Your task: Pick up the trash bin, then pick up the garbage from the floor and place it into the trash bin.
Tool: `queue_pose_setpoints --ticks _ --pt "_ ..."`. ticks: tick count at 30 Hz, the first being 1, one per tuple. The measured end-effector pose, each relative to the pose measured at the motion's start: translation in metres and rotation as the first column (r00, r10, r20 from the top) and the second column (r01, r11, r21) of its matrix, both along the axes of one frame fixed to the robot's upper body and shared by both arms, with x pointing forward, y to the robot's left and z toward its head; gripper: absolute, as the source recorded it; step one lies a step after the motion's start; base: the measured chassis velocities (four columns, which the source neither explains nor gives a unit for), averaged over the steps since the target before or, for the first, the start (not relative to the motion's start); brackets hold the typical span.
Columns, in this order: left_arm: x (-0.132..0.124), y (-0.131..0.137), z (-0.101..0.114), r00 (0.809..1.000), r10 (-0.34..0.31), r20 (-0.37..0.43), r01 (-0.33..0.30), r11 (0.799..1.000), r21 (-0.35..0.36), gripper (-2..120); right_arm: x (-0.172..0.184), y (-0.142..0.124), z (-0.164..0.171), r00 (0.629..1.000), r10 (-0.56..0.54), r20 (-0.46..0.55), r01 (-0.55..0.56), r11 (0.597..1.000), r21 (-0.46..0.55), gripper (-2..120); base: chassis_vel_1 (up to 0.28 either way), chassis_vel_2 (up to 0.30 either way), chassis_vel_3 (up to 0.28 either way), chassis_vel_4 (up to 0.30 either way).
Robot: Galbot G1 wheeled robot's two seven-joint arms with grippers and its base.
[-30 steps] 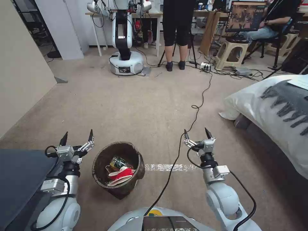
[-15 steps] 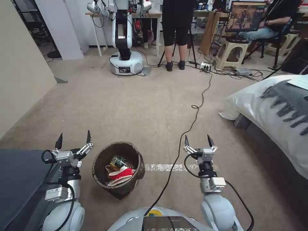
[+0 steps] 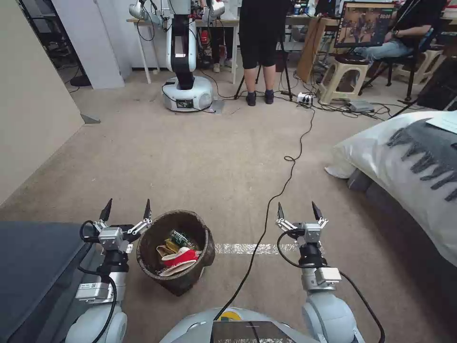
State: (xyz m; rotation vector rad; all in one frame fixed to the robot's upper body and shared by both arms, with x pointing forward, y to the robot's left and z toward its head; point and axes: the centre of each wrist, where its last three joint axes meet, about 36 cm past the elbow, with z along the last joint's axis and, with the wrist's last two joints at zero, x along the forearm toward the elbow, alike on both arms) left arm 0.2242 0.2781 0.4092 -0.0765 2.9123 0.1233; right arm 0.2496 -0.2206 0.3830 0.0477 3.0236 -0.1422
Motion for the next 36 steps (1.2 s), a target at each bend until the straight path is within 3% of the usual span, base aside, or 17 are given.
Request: queue_pose_setpoints --ticks 36 --pt "-0.0014 -0.0005 -0.0020 1.000 -0.005 -0.010 0.005 1.000 -0.014 100 -0.0003 0.0003 -0.0002 1.000 0.002 -0.007 -0.002 1.000 0.001 100 0.000 0.000 0.000 0.000"
